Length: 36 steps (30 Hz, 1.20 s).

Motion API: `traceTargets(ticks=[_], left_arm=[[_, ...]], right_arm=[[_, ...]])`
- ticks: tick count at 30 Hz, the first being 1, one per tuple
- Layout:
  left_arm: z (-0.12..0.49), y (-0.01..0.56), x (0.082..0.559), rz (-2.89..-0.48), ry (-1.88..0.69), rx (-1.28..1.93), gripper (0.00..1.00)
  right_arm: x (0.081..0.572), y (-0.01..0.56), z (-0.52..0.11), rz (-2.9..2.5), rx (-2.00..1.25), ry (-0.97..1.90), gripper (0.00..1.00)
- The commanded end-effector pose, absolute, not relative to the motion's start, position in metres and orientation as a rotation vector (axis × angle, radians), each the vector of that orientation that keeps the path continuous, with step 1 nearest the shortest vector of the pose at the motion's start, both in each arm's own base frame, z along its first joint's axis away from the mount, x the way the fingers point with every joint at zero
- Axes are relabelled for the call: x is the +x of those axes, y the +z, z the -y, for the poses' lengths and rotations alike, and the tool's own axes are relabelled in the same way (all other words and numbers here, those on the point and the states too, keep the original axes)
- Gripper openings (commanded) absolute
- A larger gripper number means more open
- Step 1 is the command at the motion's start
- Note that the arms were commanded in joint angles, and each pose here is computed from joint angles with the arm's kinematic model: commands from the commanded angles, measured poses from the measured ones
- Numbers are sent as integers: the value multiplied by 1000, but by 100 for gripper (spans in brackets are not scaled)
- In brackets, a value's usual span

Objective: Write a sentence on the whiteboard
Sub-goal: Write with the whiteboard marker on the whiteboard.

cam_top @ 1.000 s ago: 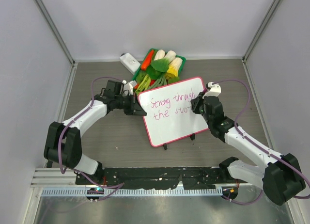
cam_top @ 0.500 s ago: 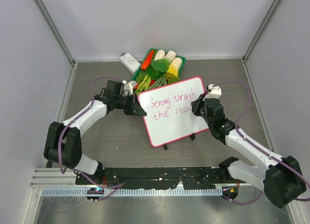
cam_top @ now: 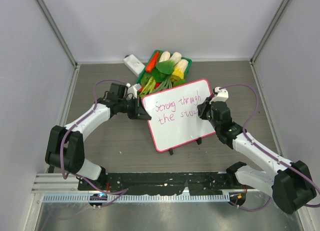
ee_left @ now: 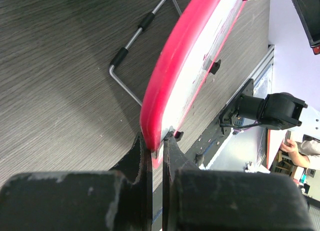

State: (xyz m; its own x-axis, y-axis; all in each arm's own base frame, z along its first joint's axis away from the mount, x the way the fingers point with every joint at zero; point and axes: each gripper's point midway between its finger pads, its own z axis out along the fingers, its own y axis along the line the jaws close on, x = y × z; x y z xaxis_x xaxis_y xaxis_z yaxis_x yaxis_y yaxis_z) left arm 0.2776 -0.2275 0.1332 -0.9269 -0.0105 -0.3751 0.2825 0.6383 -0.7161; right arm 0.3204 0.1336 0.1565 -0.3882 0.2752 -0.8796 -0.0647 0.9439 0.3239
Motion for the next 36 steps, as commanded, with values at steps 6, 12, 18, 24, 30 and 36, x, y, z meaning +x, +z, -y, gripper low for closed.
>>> traceTargets(ticks=[6,12,18,24,30,36], left_arm=[[205,110,289,-2529,-933,253,0],[205,111,289,-2527,-931,255,0],[205,111,289,-2527,-931,255,0],[205,112,288,-2524,-929,257,0],[205,111,288,-2527,-931,257,0],[205,112,289,-2520,-930,253,0]], right_arm=[[338,182,-132,-1869,190,349,1],[343,190,-133,-1846,201,348,1],[347,196,-132,-1827,213,344,1],[347,195,-127,-1827,225,316,1],[342,181,-127,-1872,219,307,1],[336,178,-128,-1880,223,336,2]])
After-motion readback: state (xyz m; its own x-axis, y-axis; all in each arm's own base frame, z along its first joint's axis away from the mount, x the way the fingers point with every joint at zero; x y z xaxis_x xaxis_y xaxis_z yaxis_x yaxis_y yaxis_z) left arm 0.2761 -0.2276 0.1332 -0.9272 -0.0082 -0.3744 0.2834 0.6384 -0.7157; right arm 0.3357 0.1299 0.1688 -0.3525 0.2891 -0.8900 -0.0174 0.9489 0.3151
